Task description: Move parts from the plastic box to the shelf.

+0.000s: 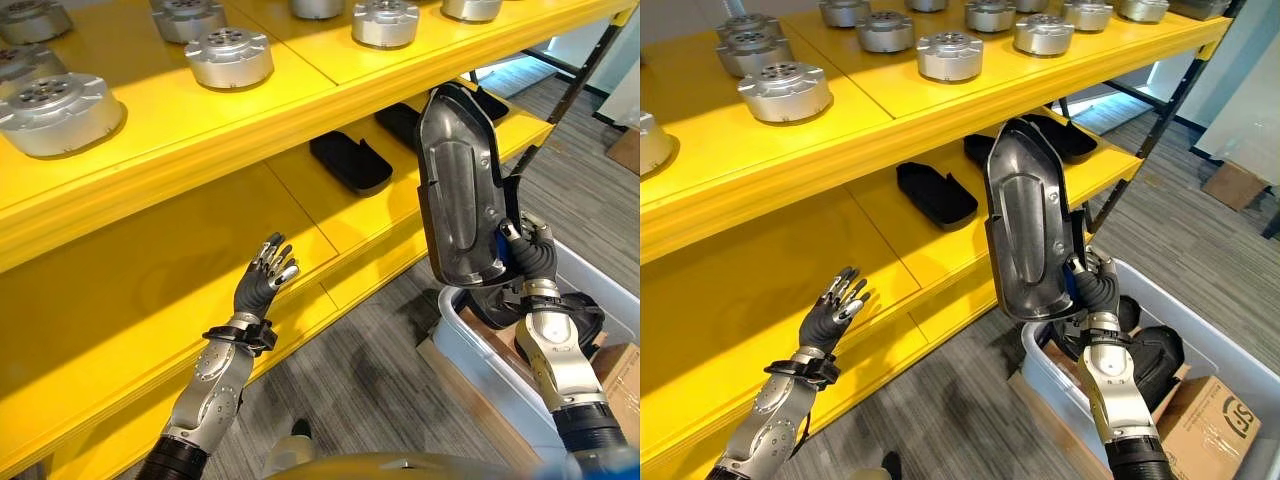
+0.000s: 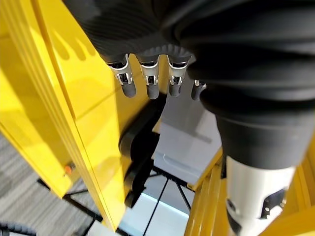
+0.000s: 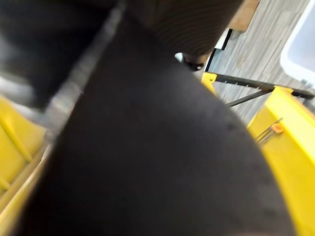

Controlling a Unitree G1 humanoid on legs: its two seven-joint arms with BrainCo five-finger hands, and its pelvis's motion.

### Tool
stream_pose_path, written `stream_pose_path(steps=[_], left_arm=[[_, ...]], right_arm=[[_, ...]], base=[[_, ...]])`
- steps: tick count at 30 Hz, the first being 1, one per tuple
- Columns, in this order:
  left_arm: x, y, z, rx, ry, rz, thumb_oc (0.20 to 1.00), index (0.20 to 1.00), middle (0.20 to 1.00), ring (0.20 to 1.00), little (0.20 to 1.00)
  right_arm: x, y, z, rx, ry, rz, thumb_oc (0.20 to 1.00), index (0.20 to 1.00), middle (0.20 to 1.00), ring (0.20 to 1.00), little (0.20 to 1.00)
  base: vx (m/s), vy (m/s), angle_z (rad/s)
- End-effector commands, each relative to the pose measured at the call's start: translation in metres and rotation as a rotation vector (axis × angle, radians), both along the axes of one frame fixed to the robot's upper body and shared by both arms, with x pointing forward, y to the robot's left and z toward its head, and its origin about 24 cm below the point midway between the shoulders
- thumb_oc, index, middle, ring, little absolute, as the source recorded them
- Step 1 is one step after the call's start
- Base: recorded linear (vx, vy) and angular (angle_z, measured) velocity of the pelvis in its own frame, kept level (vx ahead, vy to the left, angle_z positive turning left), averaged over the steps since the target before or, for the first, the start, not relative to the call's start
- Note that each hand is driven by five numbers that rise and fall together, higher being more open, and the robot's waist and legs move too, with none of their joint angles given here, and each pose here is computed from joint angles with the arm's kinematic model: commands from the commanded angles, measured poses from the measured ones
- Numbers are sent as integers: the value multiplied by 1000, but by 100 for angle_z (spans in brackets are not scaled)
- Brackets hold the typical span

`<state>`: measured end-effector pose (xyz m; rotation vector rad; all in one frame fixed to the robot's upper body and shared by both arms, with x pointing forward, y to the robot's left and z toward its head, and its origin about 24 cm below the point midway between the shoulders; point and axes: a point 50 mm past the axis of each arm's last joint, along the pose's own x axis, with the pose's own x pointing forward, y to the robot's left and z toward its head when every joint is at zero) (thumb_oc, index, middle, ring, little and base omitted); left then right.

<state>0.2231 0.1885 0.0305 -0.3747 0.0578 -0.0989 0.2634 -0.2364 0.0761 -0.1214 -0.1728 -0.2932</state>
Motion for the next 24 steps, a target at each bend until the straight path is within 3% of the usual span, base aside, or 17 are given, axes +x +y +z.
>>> stream_pose_path(steps=[1, 16, 24], left_arm=[[10, 4, 23, 18, -131, 15, 1000, 1000, 1000, 1000, 1000], [1, 22, 22, 74, -121, 72, 1000, 1000, 1000, 1000, 1000], [11, 13, 29, 99, -159, 22, 1000, 1000, 1000, 1000, 1000]], right_arm=[[4, -16, 43, -53, -203, -43, 200, 200, 200, 200, 200], [-1, -10, 16, 31, -115, -45, 200, 200, 200, 200, 200], [-1, -12, 20, 43, -137, -29, 200, 200, 200, 200, 200]], base=[[49, 142, 15], [24, 177, 40], [62, -29, 53]])
